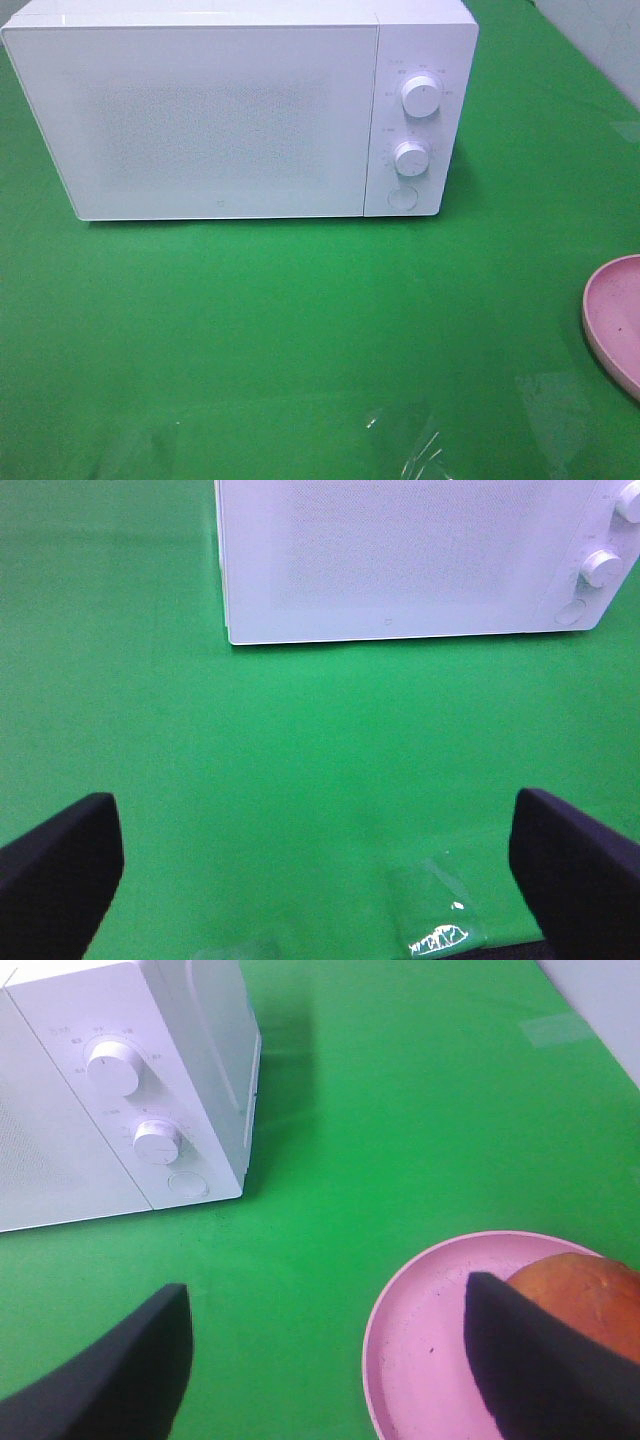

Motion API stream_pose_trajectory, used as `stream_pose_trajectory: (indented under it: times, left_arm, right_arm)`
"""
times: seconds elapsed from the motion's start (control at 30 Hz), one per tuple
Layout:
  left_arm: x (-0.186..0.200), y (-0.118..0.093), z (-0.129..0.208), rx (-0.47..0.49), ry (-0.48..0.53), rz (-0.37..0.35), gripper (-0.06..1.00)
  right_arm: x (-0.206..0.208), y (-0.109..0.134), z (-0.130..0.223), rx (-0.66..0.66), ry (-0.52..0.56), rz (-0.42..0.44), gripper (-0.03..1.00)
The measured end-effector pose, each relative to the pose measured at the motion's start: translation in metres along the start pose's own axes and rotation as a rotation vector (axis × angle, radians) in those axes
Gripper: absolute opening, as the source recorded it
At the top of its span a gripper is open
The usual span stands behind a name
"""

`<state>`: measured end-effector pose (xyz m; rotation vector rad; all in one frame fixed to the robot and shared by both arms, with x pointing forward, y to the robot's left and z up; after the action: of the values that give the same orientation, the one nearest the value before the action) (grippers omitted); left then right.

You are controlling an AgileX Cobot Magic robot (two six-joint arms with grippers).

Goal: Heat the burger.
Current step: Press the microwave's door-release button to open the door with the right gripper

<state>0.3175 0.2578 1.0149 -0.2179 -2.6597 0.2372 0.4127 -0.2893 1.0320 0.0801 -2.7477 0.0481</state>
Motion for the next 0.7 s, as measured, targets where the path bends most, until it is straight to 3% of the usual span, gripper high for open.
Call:
stream_pose_trajectory:
  times: [0.7]
  left_arm:
    - [0.0, 0.0, 0.0, 0.0, 0.0, 0.0, 0.96]
  right_arm:
    - [-0.079, 0.006, -0.025, 0.006, -0.055, -0.019, 0.73]
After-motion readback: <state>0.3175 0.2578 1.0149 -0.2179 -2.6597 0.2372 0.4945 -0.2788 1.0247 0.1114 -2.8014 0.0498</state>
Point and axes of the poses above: a point on each arm's last joint axis where the gripper is mounted, x pointing back along that axis away from the gripper, y along the wrist's bending axis when the last joint is at zero, z = x × y, the point moved 10 cm from there along -x, pointing out along that axis toward the gripper, and after that the axes turned 9 degrees about x, right-handed, at the moved point
